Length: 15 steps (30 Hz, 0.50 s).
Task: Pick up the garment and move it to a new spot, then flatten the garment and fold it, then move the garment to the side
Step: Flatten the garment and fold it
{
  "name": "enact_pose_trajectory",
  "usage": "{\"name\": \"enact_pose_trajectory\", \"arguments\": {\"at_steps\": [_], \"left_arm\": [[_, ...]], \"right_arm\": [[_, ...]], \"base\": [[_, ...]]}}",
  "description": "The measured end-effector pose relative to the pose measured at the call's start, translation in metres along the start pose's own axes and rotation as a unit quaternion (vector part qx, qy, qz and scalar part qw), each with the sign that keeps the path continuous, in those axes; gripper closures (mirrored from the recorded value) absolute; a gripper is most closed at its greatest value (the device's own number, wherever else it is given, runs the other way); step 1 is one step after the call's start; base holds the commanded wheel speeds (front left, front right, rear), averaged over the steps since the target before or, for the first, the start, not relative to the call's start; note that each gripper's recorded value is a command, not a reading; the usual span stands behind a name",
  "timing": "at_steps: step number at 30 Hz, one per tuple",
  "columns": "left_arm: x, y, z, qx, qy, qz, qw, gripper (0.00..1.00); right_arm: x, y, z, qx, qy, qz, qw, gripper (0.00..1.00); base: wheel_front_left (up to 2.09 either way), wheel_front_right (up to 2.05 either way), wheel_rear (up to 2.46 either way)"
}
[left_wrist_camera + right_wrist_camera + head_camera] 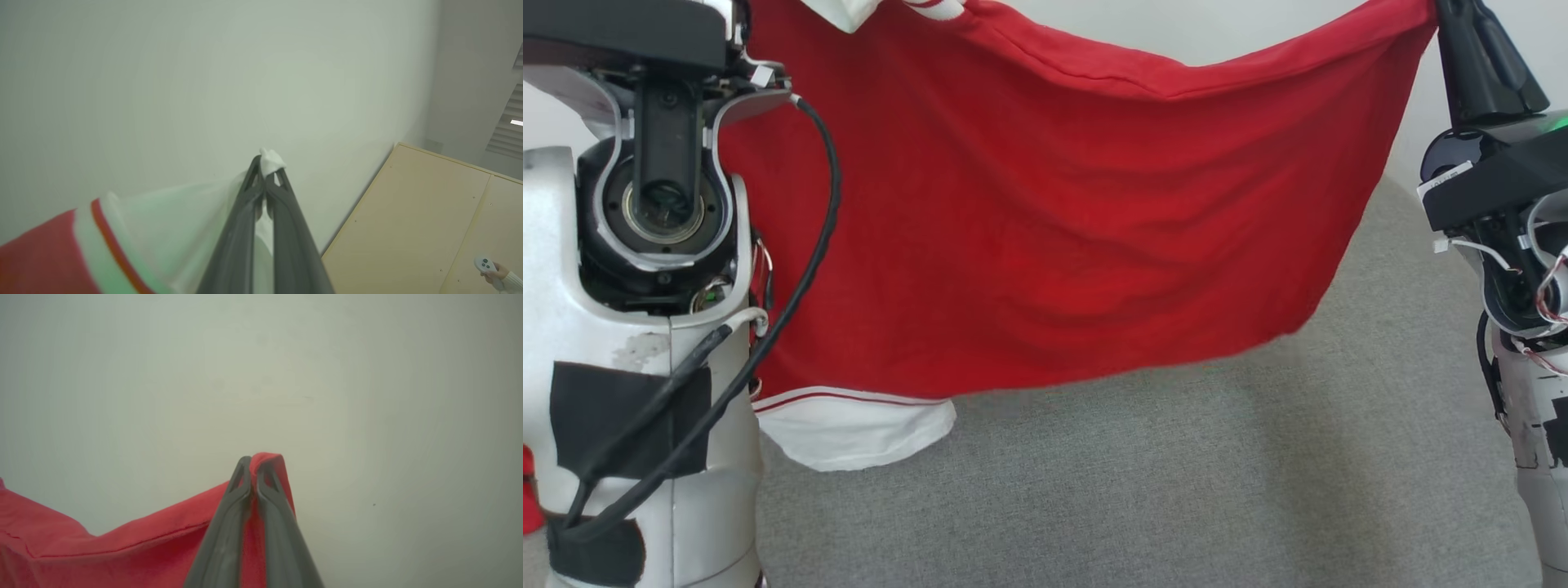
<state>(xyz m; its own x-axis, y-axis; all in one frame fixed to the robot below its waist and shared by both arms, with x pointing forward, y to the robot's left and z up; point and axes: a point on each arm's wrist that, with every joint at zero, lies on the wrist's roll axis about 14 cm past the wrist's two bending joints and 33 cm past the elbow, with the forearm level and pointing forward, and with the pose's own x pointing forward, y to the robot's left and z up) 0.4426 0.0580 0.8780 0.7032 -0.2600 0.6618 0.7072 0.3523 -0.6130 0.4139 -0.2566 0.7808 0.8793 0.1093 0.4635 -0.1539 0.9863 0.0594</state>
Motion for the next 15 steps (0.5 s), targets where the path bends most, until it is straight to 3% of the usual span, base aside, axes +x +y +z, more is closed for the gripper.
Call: {"name": "enact_pose_trajectory", "arguments": {"at_steps": [6, 15], "left_arm": [[0.006, 0.011, -0.011, 0.023, 0.021, 0.014, 0.999, 1.0], [0.017, 0.067, -0.034, 0.074, 0.048, 0.072, 0.994, 1.0]], "right_arm": [[0.001, -0.002, -0.004, -0.014, 0.013, -0.003, 1.0, 1.0], [0.014, 0.008, -0.053, -0.014, 0.076, 0.012, 0.997, 1.0]], "base": [[0.0, 0.0, 0.0], [0.0, 0.0, 0.0]]}}
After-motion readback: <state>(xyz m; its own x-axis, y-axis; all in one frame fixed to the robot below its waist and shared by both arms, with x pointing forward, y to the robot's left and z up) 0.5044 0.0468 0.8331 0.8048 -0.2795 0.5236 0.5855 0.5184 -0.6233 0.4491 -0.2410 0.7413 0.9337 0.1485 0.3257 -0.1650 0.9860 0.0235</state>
